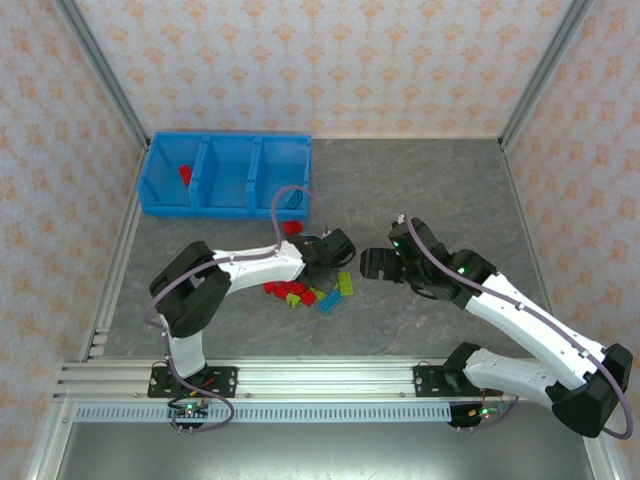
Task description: Sort the legos into containers by color
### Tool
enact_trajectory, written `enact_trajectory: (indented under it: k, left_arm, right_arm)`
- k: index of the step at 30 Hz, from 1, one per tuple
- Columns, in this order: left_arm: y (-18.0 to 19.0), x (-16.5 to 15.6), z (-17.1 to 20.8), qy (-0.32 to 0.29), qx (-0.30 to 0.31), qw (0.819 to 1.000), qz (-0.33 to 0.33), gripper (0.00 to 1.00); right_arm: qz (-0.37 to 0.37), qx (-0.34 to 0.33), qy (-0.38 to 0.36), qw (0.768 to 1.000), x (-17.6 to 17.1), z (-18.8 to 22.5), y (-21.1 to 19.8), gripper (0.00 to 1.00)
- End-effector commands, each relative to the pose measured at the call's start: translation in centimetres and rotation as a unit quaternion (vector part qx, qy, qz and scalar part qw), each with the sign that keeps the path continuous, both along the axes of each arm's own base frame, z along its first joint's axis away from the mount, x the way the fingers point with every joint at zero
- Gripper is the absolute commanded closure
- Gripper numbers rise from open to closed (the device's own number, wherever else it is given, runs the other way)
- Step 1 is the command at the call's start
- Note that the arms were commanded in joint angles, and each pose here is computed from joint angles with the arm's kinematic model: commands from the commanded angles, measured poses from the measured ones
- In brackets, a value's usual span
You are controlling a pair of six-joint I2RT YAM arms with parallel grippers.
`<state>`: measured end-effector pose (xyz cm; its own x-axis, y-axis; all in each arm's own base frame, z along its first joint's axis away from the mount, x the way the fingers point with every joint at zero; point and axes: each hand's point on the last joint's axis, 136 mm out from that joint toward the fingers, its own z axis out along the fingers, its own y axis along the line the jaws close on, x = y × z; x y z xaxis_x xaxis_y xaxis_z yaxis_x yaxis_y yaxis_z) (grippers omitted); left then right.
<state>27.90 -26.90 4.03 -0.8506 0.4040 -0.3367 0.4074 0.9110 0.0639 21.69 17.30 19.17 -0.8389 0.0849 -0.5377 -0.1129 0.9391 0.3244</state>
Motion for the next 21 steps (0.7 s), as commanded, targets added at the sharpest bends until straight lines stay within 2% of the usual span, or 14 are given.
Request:
enact_trajectory:
  k: [1, 6, 9, 12, 16, 18, 21]
  left_arm:
    - [0.2, 1.0, 5.2, -0.049, -0.059, 0.997, 0.019, 0.93]
    - [4.2, 3.8, 10.3, -0.097, -0.103, 0.987, 0.075, 0.93]
    - [9.4, 7.9, 13.1, -0.135, -0.108, 0.974, 0.146, 0.93]
    - [16.1, 12.9, 15.2, -0.174, -0.107, 0.949, 0.241, 0.93]
    - [23.6, 18.9, 16.2, -0.207, -0.109, 0.911, 0.341, 0.93]
    - [25.8, 21.0, 16.1, -0.204, -0.103, 0.902, 0.365, 0.93]
    - [27.5, 23.5, 15.8, -0.200, -0.095, 0.900, 0.375, 0.90]
  right_arm:
    - [-0.003, 0.028, -0.009, 1.000, 0.0, 0.9, 0.5, 0.07]
    - [-0.010, 0.039, -0.017, 0.999, 0.2, 1.4, 0.5, 0.07]
    - [-0.017, 0.036, -0.021, 0.999, 0.3, 1.4, 0.2, 0.07]
    - [-0.019, 0.039, -0.025, 0.999, 0.4, 1.6, 0.3, 0.07]
    - [-0.019, 0.041, -0.029, 0.999, 0.5, 2.0, 0.3, 0.07]
    - [-0.017, 0.039, -0.029, 0.999, 0.5, 2.1, 0.2, 0.07]
    - [-0.017, 0.035, -0.028, 0.999, 0.3, 2.3, 0.0, 0.07]
